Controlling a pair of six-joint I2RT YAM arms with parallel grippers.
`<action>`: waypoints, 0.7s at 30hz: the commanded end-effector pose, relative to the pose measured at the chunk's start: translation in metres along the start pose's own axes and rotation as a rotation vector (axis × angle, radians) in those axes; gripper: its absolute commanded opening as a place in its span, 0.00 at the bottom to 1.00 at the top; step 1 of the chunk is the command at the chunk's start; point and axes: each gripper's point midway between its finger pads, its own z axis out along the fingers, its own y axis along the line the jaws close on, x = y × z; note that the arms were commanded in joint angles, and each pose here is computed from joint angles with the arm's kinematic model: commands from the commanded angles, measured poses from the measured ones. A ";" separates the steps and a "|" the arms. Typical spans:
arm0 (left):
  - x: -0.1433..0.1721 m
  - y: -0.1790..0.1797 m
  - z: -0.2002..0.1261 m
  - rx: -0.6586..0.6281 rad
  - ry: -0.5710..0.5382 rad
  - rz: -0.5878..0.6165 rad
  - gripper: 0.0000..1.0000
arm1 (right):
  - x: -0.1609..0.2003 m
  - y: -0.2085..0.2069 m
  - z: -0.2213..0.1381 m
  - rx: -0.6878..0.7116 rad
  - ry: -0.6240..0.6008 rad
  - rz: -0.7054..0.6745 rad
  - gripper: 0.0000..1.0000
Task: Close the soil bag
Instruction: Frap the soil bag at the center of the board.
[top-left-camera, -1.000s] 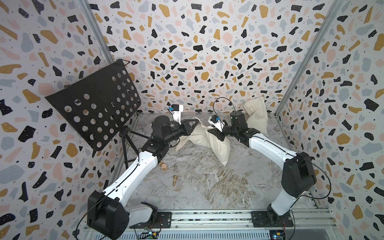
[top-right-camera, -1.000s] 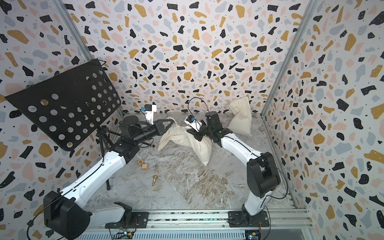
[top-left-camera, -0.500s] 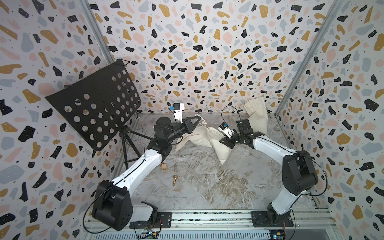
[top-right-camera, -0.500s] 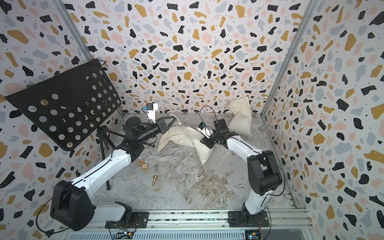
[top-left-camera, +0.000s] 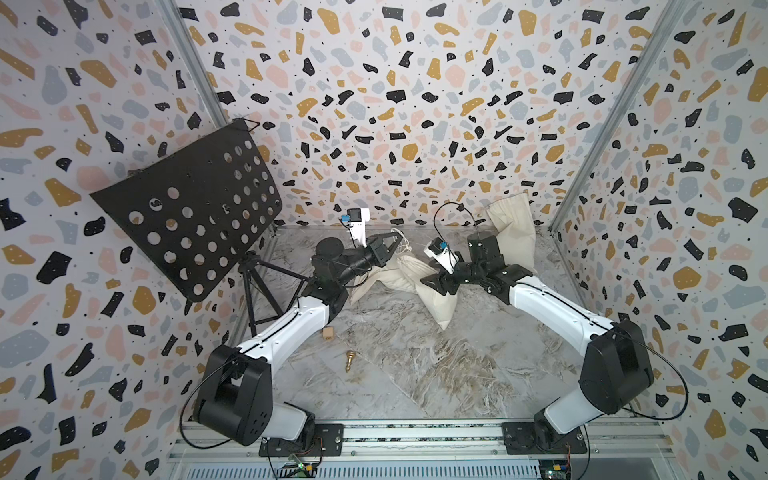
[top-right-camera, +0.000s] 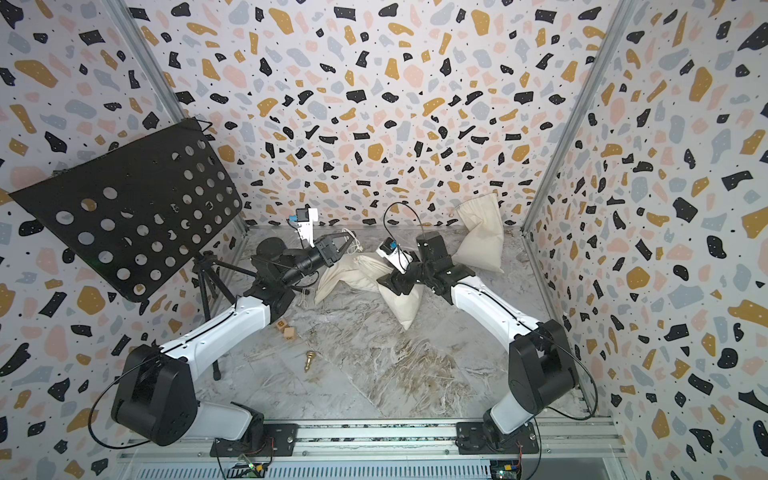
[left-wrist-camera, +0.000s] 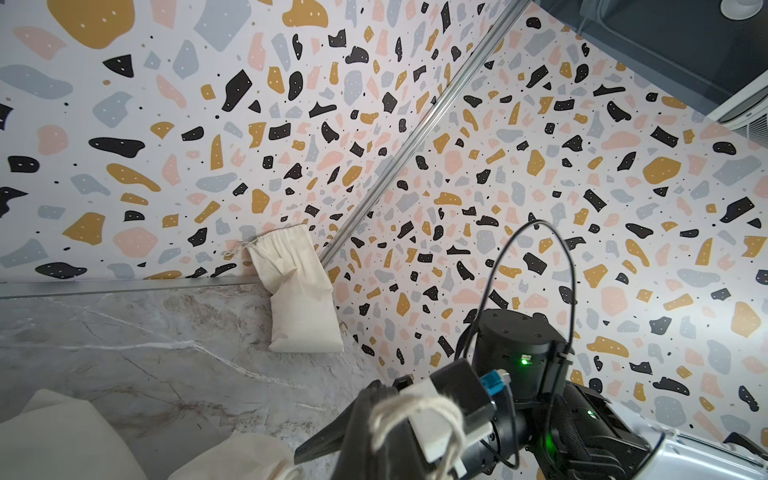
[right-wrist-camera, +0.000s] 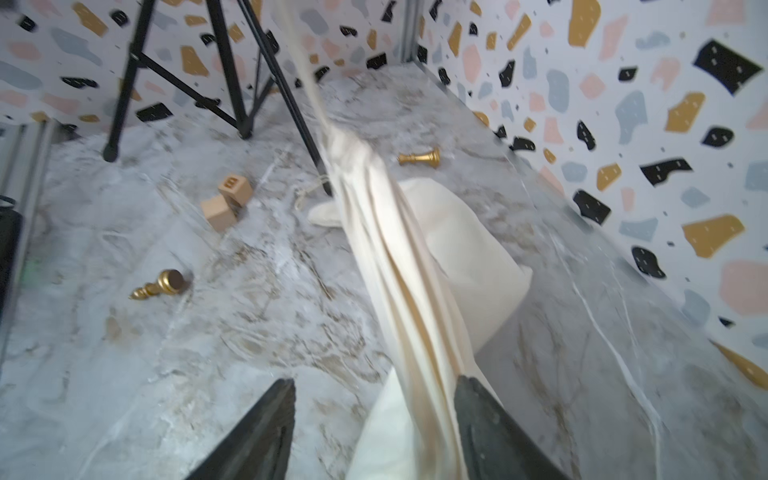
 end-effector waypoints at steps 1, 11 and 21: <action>-0.018 -0.029 -0.007 0.078 -0.055 0.076 0.00 | -0.068 0.013 -0.004 -0.053 -0.182 -0.032 0.68; -0.025 -0.043 -0.014 0.099 -0.072 0.088 0.00 | -0.105 0.005 0.020 -0.077 -0.308 0.013 0.59; -0.039 -0.064 -0.019 0.144 -0.094 0.099 0.00 | -0.055 -0.002 0.040 -0.037 -0.158 0.034 0.13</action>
